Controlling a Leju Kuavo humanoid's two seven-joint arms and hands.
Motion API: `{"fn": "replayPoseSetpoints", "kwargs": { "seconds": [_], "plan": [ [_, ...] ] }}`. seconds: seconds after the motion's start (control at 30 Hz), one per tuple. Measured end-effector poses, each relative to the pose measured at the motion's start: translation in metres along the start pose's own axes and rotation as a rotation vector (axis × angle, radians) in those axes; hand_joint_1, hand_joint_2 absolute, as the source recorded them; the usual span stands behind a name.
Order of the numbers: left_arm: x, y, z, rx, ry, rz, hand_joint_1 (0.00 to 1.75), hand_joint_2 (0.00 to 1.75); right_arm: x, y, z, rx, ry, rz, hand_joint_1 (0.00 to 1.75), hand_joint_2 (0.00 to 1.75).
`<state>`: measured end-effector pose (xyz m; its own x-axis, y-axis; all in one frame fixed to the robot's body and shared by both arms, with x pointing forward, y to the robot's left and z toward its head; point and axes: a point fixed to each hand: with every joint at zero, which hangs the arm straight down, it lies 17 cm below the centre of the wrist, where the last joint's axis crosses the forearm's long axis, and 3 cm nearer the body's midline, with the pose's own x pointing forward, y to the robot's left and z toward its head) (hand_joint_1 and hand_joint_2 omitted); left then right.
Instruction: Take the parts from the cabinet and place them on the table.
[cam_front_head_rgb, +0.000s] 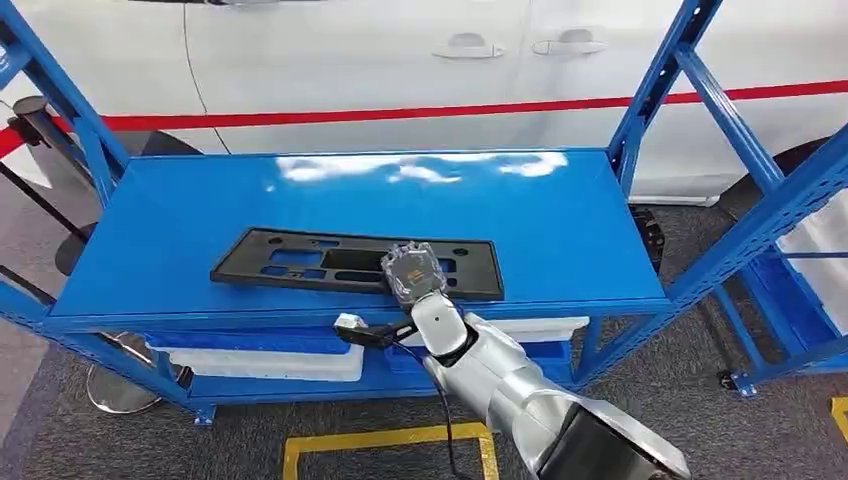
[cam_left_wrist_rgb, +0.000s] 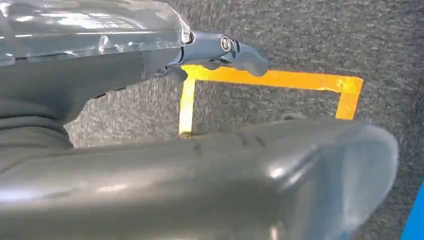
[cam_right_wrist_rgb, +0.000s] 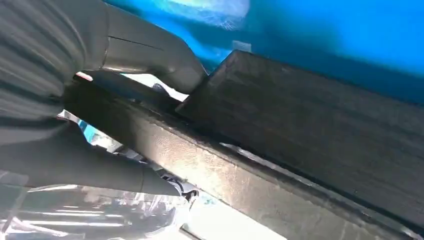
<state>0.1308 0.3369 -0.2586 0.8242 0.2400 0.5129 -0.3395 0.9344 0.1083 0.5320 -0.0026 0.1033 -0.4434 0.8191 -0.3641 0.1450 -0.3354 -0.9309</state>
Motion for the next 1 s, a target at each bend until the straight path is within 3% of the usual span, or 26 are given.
{"fn": "replayPoseSetpoints", "kwargs": {
  "seconds": [0.1,0.3,0.47,0.57,0.7,0.83,1.0],
  "plan": [
    [0.002,-0.003,0.001,-0.012,-0.009,0.004,0.00,0.00,-0.001,-0.001,0.000,0.000,0.003,-0.002,1.68,1.75],
    [0.021,-0.010,0.003,-0.052,-0.122,0.017,0.00,0.00,-0.003,-0.005,-0.001,-0.026,0.003,-0.040,1.66,1.75],
    [0.023,-0.013,0.004,-0.064,-0.131,0.016,0.00,0.00,-0.002,-0.014,-0.001,-0.086,-0.017,-0.203,1.66,1.75],
    [0.028,-0.014,0.003,-0.063,-0.136,0.034,0.00,0.00,0.007,-0.045,-0.007,-0.162,-0.113,-0.525,1.66,1.75],
    [0.030,-0.017,0.003,-0.063,-0.138,0.058,0.00,0.00,0.018,-0.112,-0.004,-0.276,-0.317,-1.076,1.66,1.75],
    [0.033,-0.020,0.006,-0.081,-0.171,0.074,0.00,0.00,-0.004,-0.160,0.031,-0.397,-0.468,-1.610,1.66,1.75],
    [0.026,-0.018,0.010,-0.071,-0.189,0.054,0.00,0.00,-0.069,-0.213,0.110,-0.693,-0.697,-1.829,1.66,1.75]
  ]
}}
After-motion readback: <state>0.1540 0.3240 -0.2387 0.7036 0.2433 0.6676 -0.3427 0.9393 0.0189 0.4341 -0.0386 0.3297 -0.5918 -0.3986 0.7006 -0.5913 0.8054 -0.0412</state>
